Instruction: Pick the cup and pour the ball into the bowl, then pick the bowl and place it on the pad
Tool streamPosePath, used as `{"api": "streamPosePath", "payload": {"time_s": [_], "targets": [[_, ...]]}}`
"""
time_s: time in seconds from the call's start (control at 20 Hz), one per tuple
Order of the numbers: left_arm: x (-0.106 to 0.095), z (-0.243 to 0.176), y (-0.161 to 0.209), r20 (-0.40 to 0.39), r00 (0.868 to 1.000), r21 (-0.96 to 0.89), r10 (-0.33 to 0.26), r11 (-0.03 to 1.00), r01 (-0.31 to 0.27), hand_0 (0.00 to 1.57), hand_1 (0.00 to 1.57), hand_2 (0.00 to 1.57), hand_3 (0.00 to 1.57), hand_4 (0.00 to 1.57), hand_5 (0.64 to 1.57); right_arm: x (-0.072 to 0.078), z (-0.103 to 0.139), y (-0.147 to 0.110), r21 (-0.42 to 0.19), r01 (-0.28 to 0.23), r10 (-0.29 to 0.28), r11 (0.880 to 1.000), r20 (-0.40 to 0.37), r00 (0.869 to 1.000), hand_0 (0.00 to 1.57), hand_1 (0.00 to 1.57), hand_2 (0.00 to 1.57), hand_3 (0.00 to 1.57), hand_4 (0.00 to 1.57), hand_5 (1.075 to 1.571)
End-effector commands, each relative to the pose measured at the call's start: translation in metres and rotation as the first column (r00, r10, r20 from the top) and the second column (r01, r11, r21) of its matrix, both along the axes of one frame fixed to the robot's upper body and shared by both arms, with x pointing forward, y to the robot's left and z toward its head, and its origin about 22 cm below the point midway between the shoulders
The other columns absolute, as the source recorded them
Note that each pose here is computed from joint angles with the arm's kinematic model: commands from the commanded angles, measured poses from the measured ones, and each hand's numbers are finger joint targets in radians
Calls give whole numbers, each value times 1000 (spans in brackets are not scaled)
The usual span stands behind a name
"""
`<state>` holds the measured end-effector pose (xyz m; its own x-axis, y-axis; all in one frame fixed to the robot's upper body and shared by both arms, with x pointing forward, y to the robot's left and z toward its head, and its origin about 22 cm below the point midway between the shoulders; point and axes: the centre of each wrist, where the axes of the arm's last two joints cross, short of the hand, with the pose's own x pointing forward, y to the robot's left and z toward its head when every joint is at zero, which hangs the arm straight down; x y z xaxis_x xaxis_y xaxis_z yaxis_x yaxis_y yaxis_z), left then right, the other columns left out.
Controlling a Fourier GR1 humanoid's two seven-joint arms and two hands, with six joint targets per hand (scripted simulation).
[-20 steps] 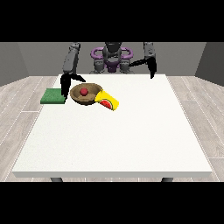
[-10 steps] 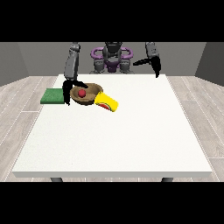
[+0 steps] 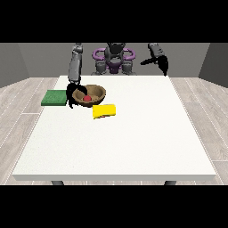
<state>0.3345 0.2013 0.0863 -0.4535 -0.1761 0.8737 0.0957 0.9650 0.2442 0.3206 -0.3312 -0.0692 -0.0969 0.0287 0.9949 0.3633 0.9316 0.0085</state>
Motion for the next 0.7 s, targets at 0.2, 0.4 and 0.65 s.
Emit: {"api": "streamPosePath", "payload": {"time_s": [0.2,0.4,0.65], "targets": [[-1,-5,-3,-29,998,11,-58,998,59,0,0,0,0,824,1497,-25,-12,-30,-308,152,-254,939,-321,912,1571,1571,1571,1383,910,1563],[-1,-38,14,-174,985,-29,11,999,-16,0,0,0,0,963,1422,-7,10,-31,-318,115,-250,941,-426,870,1571,1571,1571,950,866,1567],[-25,-97,42,-294,950,-31,110,992,-125,0,0,0,0,998,1411,38,66,-18,-316,39,-209,948,-523,826,1571,1571,1571,889,806,1565]]}}
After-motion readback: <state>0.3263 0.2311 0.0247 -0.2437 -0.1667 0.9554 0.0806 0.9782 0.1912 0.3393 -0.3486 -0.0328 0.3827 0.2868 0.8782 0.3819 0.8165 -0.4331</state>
